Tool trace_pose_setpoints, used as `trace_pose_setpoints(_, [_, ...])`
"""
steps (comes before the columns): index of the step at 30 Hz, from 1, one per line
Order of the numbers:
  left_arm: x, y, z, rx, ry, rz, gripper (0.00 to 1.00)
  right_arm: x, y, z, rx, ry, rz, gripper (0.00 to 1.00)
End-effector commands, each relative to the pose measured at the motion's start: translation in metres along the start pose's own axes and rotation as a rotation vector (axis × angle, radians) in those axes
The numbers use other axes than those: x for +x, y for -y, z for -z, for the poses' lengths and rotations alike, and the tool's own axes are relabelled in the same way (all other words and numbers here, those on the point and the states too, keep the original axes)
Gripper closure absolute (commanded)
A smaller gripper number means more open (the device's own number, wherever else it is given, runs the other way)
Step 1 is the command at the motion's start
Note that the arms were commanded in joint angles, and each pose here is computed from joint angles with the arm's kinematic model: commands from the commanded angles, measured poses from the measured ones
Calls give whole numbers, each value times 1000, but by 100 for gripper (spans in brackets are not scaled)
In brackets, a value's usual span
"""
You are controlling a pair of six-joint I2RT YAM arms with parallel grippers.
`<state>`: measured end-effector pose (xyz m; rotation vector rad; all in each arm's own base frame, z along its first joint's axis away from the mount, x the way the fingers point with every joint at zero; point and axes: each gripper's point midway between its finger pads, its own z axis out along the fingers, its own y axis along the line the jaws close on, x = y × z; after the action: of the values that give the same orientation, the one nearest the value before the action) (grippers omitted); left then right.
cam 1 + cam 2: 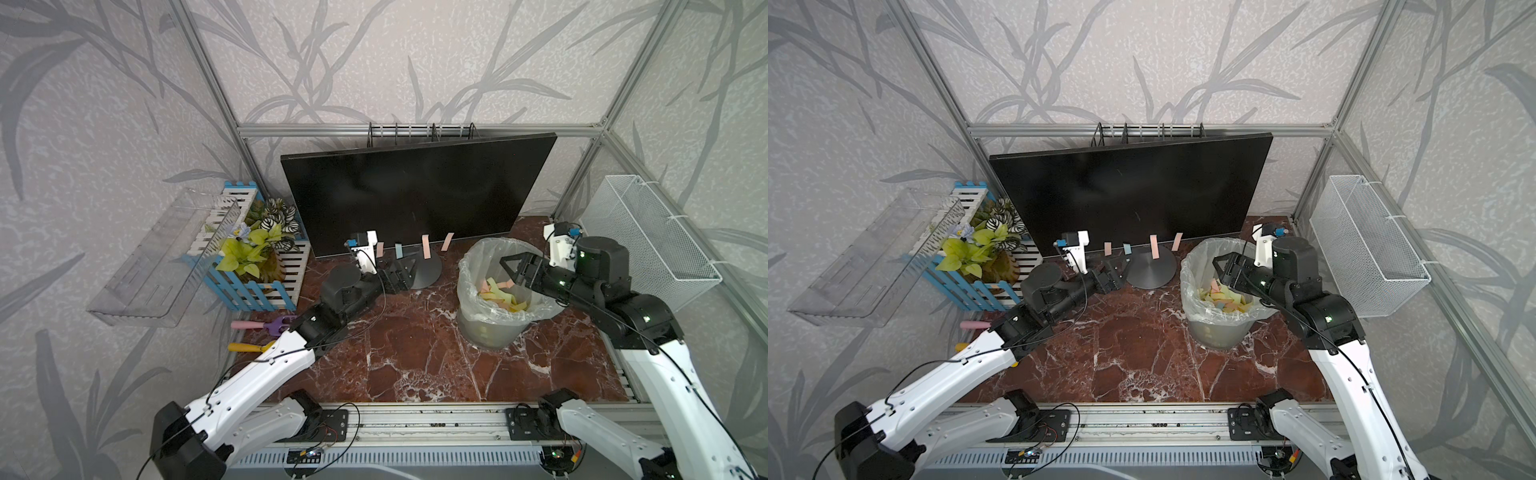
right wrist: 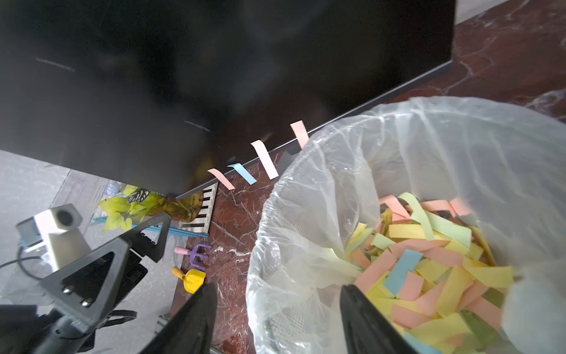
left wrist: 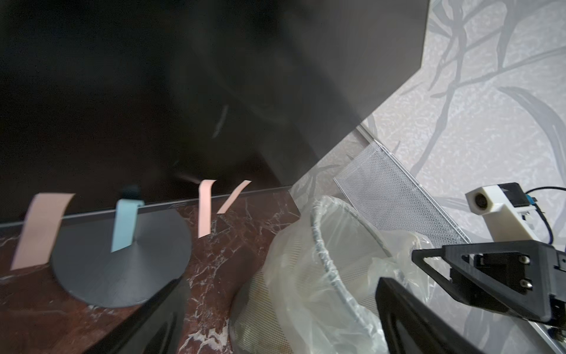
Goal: Remove the sticky note from the monitor
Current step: Tear off the sticky note from the monitor.
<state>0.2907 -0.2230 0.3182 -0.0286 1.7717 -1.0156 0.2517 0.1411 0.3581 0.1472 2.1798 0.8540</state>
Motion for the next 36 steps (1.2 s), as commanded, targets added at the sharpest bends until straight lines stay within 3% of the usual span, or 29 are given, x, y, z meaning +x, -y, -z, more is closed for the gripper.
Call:
trace_pose_setpoints(1, [-7, -19, 16, 20, 82, 76, 0, -6, -32, -4, -75, 19, 58, 32])
trace_pose_setpoints(11, [6, -93, 37, 62, 211, 272, 0, 35, -93, -51, -151, -101, 197, 32])
trace_pose_setpoints(22, [20, -131, 28, 60, 179, 269, 0, 69, -124, -82, -176, -165, 268, 32])
trace_pose_setpoints(36, [27, -143, -10, 102, 83, 214, 9, 106, -143, -106, -186, -224, 339, 32])
